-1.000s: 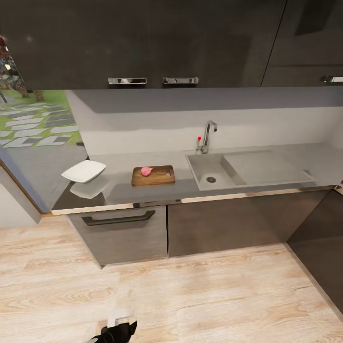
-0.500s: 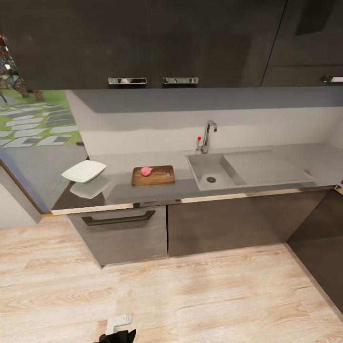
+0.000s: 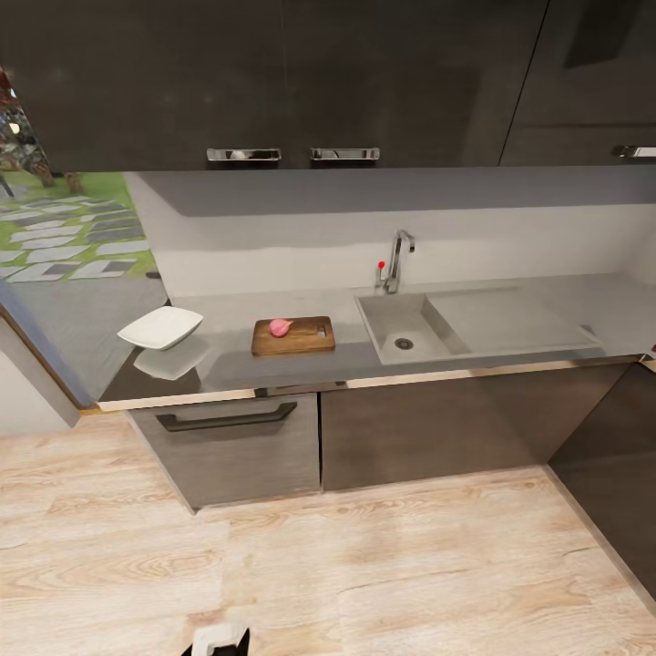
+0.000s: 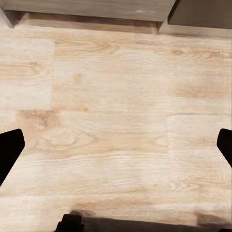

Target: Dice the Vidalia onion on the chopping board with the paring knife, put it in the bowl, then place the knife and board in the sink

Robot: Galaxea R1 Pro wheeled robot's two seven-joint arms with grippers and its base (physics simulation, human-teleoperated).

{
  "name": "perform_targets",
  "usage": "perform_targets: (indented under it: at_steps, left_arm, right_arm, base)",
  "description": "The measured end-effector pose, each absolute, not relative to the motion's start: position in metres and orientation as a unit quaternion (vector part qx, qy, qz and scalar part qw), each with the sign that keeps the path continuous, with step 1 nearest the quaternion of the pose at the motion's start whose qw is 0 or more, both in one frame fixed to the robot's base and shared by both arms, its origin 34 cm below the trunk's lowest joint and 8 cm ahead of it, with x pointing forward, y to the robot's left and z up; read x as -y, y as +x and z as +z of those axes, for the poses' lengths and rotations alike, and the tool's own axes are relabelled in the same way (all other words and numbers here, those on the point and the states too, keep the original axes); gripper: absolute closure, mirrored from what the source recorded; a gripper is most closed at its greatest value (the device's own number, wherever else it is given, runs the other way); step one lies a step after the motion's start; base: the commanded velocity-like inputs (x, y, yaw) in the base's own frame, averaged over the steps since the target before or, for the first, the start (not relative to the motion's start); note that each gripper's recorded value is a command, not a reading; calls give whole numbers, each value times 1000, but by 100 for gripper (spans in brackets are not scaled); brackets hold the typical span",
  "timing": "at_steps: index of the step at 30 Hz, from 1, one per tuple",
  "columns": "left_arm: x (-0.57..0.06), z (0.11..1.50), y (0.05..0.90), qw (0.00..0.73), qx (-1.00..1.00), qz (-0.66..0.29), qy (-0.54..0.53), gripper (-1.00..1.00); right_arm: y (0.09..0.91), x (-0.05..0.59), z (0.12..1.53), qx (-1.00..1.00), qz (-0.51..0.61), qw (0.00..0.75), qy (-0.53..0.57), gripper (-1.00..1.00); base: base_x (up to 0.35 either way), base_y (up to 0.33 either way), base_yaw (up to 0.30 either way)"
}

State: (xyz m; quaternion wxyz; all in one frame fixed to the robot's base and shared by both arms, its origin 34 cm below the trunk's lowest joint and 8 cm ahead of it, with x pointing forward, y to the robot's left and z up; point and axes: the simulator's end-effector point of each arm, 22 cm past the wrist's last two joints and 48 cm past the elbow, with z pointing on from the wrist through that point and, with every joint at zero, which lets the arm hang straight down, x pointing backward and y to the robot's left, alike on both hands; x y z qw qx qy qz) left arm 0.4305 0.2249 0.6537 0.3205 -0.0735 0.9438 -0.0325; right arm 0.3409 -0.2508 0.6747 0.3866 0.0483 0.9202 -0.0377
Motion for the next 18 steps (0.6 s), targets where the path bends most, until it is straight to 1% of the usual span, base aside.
perform_targets:
  at_steps: [5,18]
  left_arm:
    - [-235,652,426,318,-945,-24,-74,-100]
    - [-232,647,413,303,-950,-26,-74,-100]
  right_arm:
    - [341,251,675,-920,-38,387,48,-100]
    - [341,250,675,-920,-37,387,48,-100]
  base:
    - [0,0,0]
    - [0,0,0]
